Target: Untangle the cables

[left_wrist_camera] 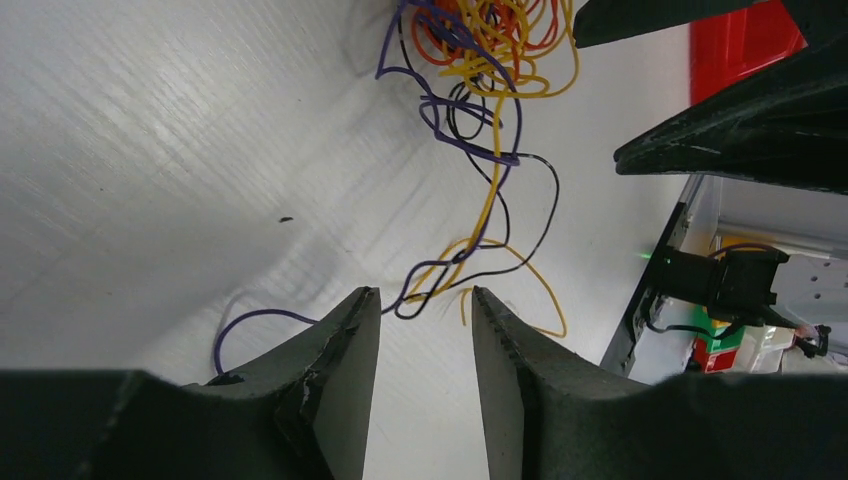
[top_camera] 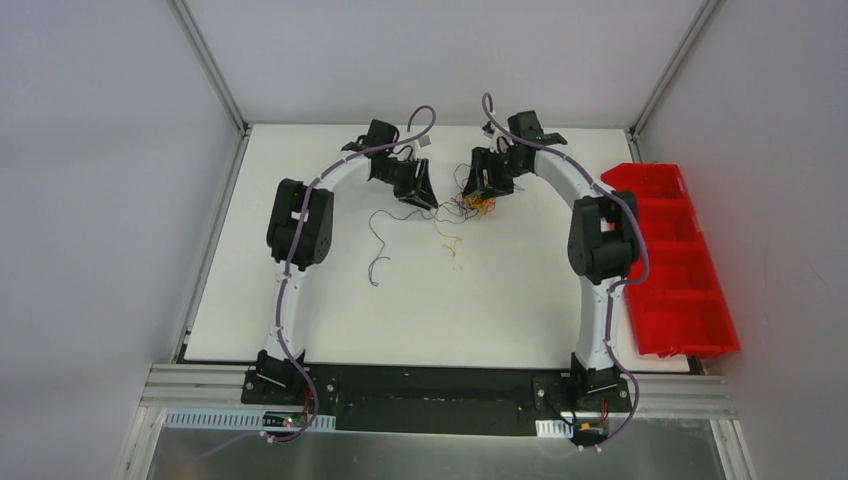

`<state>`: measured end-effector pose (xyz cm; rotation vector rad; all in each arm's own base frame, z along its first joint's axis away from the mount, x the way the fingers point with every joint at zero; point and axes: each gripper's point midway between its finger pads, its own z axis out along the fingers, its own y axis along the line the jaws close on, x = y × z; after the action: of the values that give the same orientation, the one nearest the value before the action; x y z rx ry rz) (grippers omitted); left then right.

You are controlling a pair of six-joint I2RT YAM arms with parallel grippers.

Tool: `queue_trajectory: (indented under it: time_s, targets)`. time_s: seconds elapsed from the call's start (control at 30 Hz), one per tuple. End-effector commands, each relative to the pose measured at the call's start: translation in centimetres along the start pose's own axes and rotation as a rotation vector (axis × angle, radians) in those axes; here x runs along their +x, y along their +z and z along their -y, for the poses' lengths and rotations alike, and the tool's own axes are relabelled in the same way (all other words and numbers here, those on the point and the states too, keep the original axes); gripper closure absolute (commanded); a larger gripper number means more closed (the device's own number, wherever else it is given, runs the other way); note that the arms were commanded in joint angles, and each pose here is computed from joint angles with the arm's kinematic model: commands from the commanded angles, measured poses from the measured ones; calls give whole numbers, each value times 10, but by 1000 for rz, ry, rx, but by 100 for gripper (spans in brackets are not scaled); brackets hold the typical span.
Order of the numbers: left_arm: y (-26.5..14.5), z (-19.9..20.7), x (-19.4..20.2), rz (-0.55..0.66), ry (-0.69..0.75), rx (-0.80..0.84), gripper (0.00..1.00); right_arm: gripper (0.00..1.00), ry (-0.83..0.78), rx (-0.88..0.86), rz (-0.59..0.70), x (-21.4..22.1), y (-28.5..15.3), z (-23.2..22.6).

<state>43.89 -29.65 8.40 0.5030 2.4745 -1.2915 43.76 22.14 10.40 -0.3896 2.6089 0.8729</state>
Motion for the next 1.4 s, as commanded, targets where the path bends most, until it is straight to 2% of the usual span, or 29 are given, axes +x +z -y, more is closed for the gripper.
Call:
queue_trajectory:
  time_s: [0.0, 0.2, 0.4, 0.67, 0.7, 0.8, 0.9, 1.17, 1.37]
  targets:
    - [1, -6, -23, 71, 4, 9, 62, 37, 35, 70, 123, -31, 16, 14]
    - [10, -19, -21, 76, -24, -8, 73, 40, 52, 138, 133, -30, 33, 29]
    - [21, -19, -23, 87, -37, 6, 76, 41, 56, 199, 107, -21, 46, 46]
    - [34, -17, -17, 77, -13, -21, 75, 41, 64, 217, 81, -11, 50, 51]
    - [34, -19, -17, 80, -14, -29, 78, 41, 76, 219, 78, -9, 51, 52]
    - [26, -16, -20, 91, -23, -29, 100, 41, 91, 224, 71, -7, 53, 55]
    - [-8, 11, -35, 145, -6, -7, 100, 42, 100, 251, 71, -8, 50, 58]
    - [-134, 127, -64, 345, 170, 69, 100, 44, 155, 312, 15, 11, 44, 68]
    - [-217, 196, -76, 493, 253, 88, 100, 45, 156, 350, -9, 23, 35, 72]
